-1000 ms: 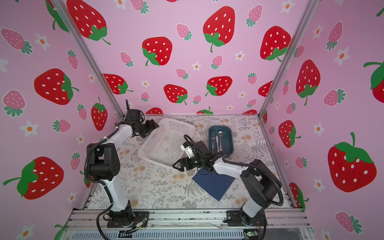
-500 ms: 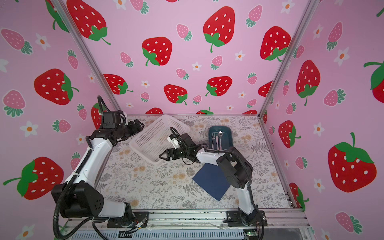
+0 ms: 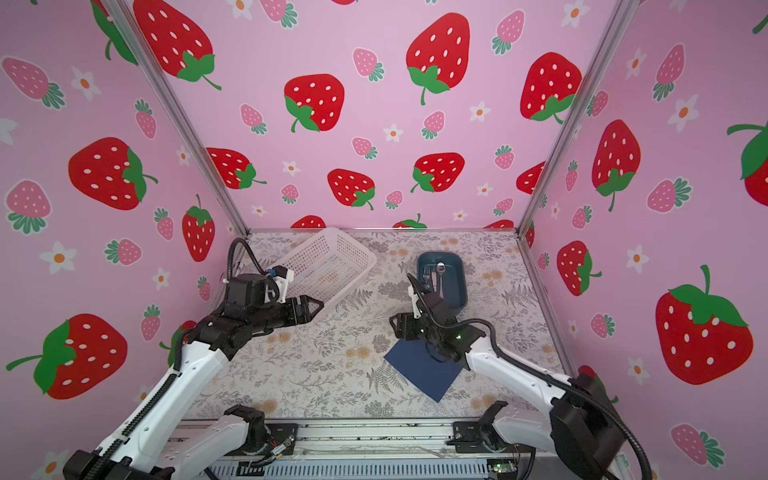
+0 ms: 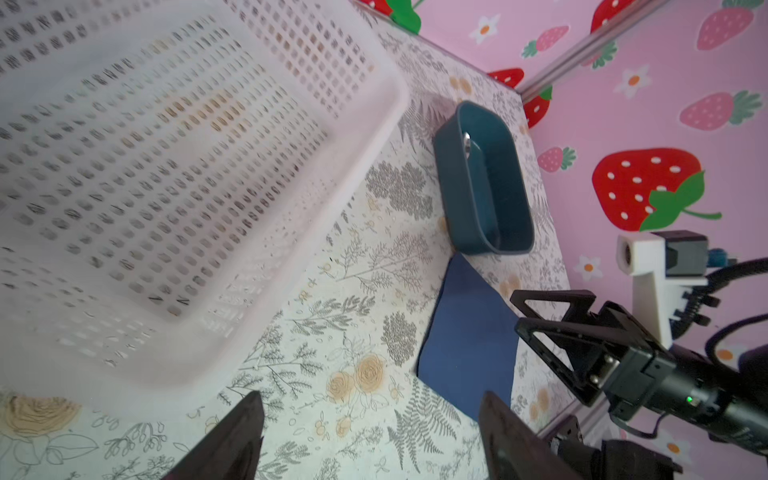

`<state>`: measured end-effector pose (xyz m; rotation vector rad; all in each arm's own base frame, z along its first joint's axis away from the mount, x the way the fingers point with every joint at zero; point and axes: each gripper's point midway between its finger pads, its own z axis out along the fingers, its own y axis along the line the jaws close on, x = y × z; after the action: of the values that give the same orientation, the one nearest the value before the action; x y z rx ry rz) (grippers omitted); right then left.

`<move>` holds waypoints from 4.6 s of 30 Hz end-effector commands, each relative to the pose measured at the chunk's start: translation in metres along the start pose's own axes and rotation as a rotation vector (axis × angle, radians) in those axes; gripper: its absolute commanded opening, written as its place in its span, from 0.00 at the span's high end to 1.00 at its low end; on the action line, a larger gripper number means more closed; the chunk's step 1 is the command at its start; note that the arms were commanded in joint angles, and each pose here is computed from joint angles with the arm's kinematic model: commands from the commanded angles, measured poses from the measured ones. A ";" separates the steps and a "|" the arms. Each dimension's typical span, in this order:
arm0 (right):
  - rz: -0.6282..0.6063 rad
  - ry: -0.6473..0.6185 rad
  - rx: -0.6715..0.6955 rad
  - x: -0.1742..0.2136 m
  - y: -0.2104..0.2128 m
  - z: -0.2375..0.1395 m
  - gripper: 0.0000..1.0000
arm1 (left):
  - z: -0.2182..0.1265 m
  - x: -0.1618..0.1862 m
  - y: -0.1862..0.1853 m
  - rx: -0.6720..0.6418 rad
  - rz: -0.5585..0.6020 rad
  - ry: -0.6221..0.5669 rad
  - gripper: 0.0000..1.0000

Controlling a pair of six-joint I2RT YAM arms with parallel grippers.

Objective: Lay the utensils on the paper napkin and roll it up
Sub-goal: 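Push the white basket away with the left gripper while the right reaches the napkin, then drag the navy napkin toward the table center with the right gripper, then move the right gripper over the teal tray above the spoon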

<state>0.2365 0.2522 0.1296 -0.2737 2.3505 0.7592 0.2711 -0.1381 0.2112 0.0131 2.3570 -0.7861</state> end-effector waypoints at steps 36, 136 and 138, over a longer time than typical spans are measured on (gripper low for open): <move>0.141 0.121 -0.009 0.049 0.055 0.076 0.44 | -0.006 0.053 -0.003 0.015 -0.084 0.149 0.19; 0.072 0.328 0.538 -0.038 -0.162 -0.007 0.51 | -0.040 0.044 0.008 -0.225 0.061 -0.011 0.02; 0.065 0.362 0.545 -0.046 -0.172 0.002 0.60 | -0.038 0.042 0.008 -0.232 0.045 -0.012 0.02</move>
<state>0.3187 0.1177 0.0832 -0.0434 2.7794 0.0982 0.2137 -0.1196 0.2018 0.0041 2.4157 -0.4918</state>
